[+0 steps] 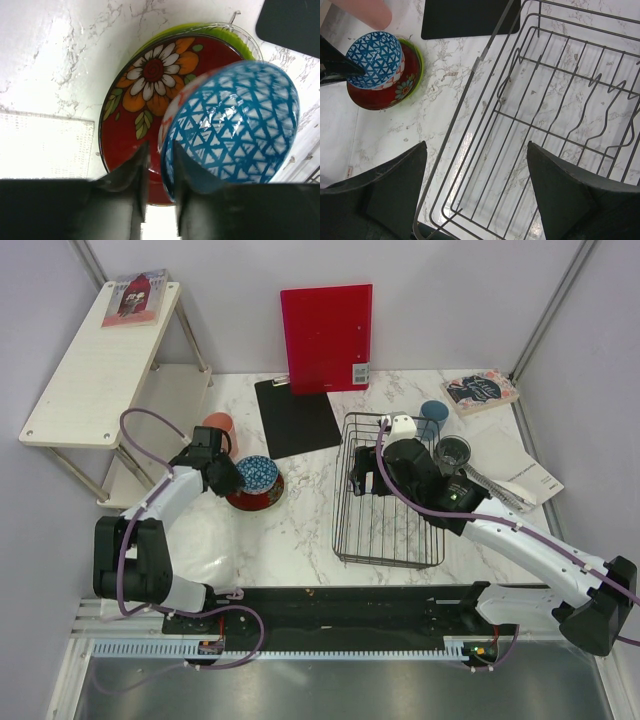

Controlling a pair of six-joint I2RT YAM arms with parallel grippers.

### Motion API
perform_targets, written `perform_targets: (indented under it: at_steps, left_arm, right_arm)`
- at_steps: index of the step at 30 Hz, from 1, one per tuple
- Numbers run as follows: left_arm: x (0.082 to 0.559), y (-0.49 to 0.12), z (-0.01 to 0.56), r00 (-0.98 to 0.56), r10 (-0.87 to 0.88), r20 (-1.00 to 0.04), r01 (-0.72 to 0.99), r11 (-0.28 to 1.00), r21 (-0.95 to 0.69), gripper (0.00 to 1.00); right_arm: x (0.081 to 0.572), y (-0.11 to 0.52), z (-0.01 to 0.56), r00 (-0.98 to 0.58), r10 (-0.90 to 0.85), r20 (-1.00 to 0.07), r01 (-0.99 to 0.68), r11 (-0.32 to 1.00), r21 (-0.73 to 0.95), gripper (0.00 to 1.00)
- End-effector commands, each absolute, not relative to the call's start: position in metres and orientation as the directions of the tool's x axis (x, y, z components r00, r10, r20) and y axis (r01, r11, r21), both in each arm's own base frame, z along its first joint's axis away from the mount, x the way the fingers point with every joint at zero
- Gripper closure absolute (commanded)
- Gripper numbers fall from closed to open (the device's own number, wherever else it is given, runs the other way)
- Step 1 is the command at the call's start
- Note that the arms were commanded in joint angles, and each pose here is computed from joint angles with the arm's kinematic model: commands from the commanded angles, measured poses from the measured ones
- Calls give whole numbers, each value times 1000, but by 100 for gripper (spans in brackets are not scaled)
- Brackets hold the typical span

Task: Unload the mixed dishes from the dish rack
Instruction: Place the bowl at the center of the board, then reset both arms

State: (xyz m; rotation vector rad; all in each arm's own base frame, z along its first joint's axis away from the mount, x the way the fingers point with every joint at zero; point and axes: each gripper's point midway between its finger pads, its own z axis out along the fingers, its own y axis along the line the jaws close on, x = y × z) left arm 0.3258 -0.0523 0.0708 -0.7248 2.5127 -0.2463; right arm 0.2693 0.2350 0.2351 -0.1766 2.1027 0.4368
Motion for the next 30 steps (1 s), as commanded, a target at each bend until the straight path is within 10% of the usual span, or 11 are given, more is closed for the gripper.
perform_targets:
  at_steps: [1,14,30]
  left_arm:
    - [331,-52,85,-692,-568,-446,-450,822,-350,56]
    - [327,-52,144,-629,-575,-524,-401,817,-414,12]
    - [284,-85,249,-477,-434,-764,-135,895,-425,1]
  right_arm:
    - [271,238,246,-513,70,-856,-307,916,258,13]
    - [273,241,245,-518,66,-853,-307,916,258,13]
    - [282,232,235,-503,73,-861,-246,943,224,14]
